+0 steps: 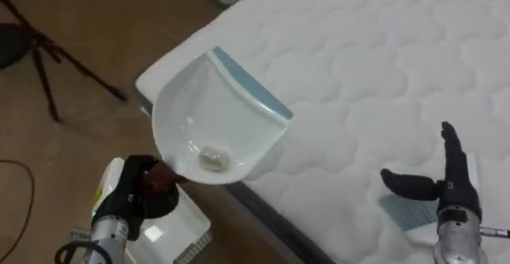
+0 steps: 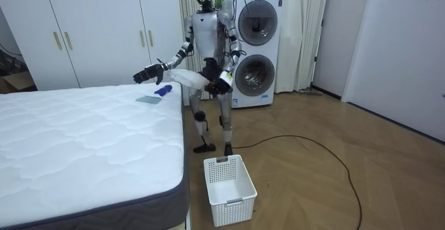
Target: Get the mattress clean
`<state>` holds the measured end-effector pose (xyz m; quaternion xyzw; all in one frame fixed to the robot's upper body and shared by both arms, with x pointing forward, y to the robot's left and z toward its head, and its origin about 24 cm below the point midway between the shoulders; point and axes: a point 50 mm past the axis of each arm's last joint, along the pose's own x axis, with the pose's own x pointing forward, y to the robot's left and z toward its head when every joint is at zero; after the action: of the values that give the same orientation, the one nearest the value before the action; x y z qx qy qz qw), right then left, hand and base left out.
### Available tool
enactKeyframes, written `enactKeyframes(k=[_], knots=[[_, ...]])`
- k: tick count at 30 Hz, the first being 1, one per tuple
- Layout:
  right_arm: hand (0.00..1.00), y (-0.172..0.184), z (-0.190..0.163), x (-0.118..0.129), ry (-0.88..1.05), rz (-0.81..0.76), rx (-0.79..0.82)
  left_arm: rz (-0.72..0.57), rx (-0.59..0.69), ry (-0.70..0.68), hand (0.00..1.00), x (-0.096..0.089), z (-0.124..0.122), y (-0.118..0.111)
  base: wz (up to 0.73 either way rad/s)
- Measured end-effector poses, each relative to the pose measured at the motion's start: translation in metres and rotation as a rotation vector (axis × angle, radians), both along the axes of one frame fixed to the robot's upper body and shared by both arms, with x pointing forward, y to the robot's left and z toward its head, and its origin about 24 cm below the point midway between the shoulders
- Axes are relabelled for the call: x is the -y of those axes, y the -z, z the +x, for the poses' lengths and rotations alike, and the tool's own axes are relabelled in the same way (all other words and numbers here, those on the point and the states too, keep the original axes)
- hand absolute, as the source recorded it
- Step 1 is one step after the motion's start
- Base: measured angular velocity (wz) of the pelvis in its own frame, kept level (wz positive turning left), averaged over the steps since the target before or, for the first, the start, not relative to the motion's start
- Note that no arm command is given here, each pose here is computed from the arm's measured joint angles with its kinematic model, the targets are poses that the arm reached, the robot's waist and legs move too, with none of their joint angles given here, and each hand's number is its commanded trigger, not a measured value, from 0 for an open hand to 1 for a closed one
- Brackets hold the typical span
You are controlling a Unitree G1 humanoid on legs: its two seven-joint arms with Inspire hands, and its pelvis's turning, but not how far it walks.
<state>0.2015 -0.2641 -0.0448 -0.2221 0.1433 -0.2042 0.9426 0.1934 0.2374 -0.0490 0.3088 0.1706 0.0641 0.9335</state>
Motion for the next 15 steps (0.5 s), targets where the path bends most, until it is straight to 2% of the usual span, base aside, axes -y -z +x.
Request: enactKeyframes(k=[4, 10, 13, 15], knots=[[0.0, 0.003, -0.005, -0.003, -0.012, -0.002, -0.015, 0.004, 0.014, 0.013, 1.0, 0.004, 0.0, -0.002, 1.2], [0.0, 0.017, -0.019, -0.018, -0.007, 0.04, -0.059, -0.003, 0.038, 0.076, 1.0, 0.019, 0.004, -0.007, 1.51], [0.0, 0.017, -0.017, -0.026, -0.024, 0.055, -0.052, -0.016, 0.04, 0.079, 1.0, 0.02, 0.005, -0.007, 1.27], [0.0, 0.015, -0.014, -0.026, -0.042, 0.038, -0.051, -0.029, 0.026, 0.106, 1.0, 0.027, 0.006, -0.004, 0.86]])
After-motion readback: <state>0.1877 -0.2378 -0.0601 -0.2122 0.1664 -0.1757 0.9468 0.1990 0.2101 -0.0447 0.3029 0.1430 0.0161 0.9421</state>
